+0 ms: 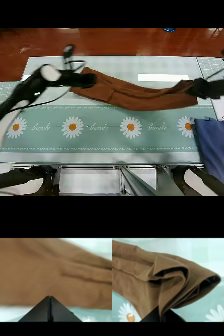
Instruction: Fold the shirts.
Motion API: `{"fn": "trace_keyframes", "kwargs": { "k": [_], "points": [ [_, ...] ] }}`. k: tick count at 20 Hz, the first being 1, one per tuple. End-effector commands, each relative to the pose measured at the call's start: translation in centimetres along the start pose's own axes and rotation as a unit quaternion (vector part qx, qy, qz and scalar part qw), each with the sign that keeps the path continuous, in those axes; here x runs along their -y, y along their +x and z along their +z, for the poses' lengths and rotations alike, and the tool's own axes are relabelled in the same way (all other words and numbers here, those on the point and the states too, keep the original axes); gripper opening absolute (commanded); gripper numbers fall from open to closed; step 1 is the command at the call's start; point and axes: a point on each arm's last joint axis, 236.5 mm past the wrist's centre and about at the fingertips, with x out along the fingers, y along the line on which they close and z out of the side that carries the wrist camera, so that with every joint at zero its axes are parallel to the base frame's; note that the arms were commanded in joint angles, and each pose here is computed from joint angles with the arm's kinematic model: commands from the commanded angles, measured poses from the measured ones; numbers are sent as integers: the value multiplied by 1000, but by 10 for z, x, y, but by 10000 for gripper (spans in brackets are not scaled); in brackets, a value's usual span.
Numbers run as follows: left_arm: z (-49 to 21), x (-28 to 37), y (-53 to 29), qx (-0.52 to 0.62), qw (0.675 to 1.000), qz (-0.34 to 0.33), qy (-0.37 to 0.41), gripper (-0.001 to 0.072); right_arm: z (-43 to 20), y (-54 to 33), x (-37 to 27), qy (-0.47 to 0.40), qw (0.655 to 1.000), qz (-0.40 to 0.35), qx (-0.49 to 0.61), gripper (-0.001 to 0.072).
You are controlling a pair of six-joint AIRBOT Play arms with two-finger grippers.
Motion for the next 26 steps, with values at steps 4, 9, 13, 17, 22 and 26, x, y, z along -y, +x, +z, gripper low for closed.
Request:
{"fn": "trace_keyframes", "kwargs": {
  "k": [4, 9, 13, 17, 22, 26],
  "points": [
    [-74, 141, 106, -156, 979, -90, 100, 18, -43, -56, -38, -21, 997, 19, 67, 21],
    [-156, 208, 143, -251, 952, -146, 100, 18, -44, -73, -76, -29, 992, 84, 93, 21],
    [-213, 236, 161, -308, 931, -185, 58, 18, -44, -74, -79, -31, 991, 90, 95, 21],
    [-173, 222, 154, -291, 936, -193, 49, 18, -41, -72, -80, -37, 990, 91, 98, 21],
    [-18, 128, 65, -188, 970, -136, 76, 18, -28, -38, -130, -74, 984, 148, 70, 21],
    [84, 6, -77, -66, 993, 49, 89, 19, 13, 13, -210, -116, 971, 204, 48, 21]
  ]
}}
